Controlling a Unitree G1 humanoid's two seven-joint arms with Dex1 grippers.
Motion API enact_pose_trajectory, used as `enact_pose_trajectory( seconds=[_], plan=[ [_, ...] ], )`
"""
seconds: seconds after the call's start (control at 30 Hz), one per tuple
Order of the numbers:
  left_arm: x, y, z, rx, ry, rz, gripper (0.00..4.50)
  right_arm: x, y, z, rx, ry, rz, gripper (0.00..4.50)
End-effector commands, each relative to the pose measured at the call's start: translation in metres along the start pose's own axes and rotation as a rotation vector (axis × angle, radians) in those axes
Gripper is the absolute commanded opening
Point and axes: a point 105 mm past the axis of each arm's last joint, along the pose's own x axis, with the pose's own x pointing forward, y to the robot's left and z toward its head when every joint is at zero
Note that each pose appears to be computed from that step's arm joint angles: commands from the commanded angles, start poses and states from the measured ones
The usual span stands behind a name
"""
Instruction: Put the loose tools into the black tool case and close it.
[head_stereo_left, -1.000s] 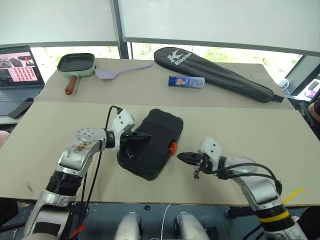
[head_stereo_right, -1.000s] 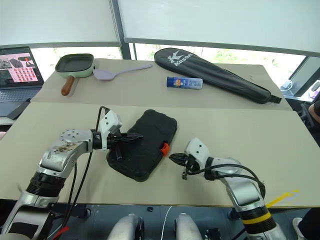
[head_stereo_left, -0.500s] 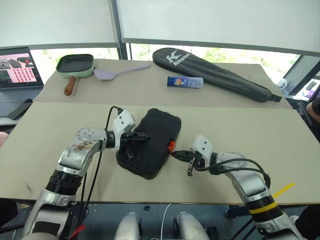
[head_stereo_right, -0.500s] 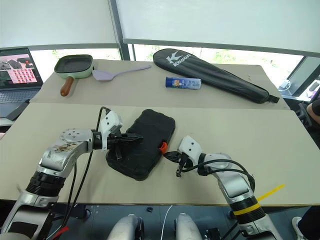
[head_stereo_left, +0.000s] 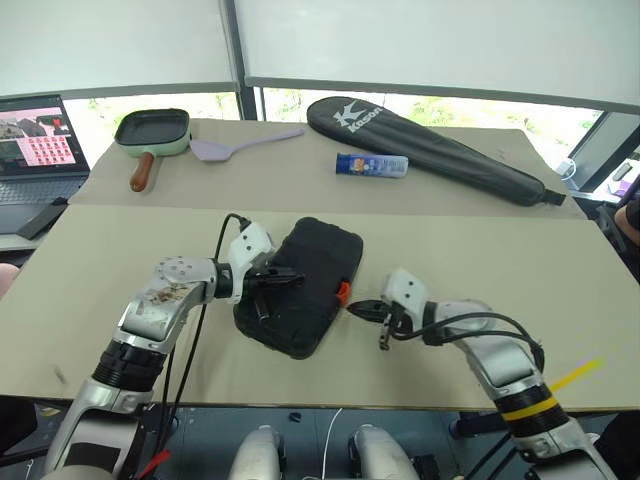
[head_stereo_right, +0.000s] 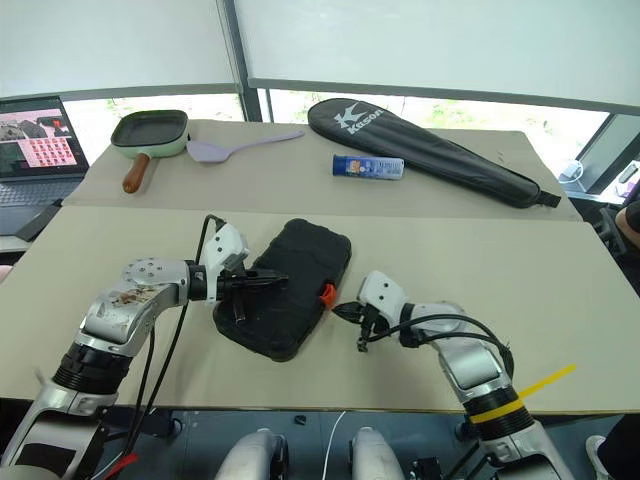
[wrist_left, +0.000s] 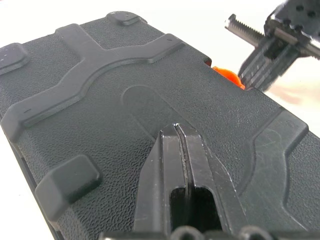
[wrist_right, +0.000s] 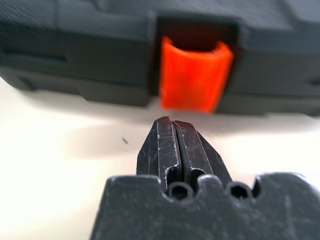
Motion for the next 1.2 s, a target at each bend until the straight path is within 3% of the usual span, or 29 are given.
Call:
enact_pose_trajectory(
  seconds=[0.03, 0.87, 0.97, 1.07, 1.2],
  plan=[
    [0.006, -0.014, -0.057, -0.141, 0.186, -0.034, 0.00, 0.001, -0.008, 0.026, -0.050, -0.076, -0.020, 0.05],
    [0.005, -0.012, -0.059, -0.156, 0.186, -0.010, 0.00, 0.027, 0.001, 0.042, 0.013, -0.143, 0.057, 0.05],
    [-0.003, -0.003, -0.048, -0.121, 0.091, 0.041, 0.00, 0.014, 0.003, 0.036, -0.019, -0.121, 0.061, 0.05],
    [-0.032, 0.010, -0.019, -0.039, -0.106, 0.125, 0.77, -0.015, -0.002, 0.029, -0.034, -0.108, 0.015, 0.00],
    [-0.077, 0.013, -0.003, 0.084, -0.240, 0.203, 2.21, -0.052, -0.005, 0.021, -0.024, -0.068, -0.006, 1.11]
  ],
)
